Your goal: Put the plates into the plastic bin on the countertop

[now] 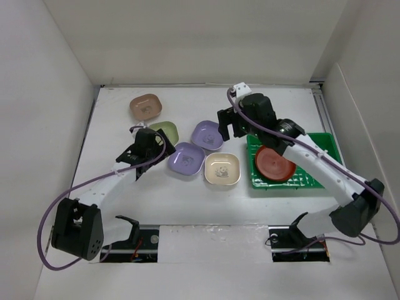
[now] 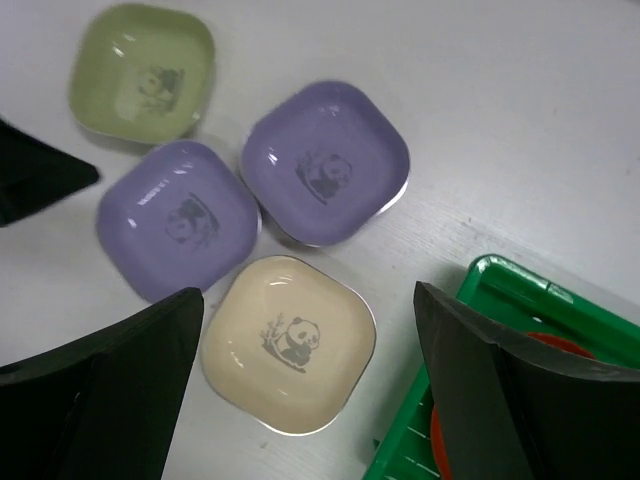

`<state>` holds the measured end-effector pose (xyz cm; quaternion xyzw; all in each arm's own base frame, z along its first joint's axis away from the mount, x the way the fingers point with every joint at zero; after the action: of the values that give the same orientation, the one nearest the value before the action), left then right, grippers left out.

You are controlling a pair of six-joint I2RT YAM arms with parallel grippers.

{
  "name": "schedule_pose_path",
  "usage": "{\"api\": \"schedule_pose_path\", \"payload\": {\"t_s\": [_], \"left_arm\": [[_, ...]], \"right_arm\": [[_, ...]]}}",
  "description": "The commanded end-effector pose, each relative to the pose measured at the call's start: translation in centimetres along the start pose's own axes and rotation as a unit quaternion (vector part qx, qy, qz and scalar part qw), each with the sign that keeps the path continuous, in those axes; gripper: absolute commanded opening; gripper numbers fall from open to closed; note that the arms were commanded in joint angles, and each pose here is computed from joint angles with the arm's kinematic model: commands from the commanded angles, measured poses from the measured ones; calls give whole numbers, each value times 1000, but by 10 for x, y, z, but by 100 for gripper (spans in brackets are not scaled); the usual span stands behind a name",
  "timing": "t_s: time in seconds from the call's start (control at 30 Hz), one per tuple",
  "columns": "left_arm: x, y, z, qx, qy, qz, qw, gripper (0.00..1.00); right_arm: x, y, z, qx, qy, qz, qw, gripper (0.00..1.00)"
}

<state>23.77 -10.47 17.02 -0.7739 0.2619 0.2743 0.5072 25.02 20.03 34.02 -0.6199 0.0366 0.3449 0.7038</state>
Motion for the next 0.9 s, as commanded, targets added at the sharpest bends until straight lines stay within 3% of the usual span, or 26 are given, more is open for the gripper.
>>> {"api": "schedule_pose_path", "payload": {"t_s": [0.0,0.2,0.47,0.6,0.7,0.87], "left_arm": [[-10,-5,3,-28,-11,-40,999,100],[-30,2,10,-45,-4,-59,997,100],[-45,10,20,-25,-9,-62,998,100],[-50,12,17,-24,11,-53,998,100],[-54,10,17,-24,11,-54,998,100],[-58,8,16,-19,9,-52,998,100]], "right_arm": [[40,24,-18,14,26,28,999,91],[98,55,-32,30,42,73,996,82],[162,36,-48,78,81,66,991,75],[203,51,-58,73,121,111,984,71],[217,50,-67,78,131,118,981,63],[231,65,-84,88,137,146,976,61]]}}
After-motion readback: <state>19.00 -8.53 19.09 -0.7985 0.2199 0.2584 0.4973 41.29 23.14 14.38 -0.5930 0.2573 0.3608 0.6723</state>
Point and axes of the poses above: each gripper's point midway between its finger pads, its own x axis out along the fingers, its own z axis along the line the jaws close on, y = z × x, the point moved 10 cm from there along -x, back along the fingers, and after that the axes turned 12 degrees about x, right-handed, at the moved point
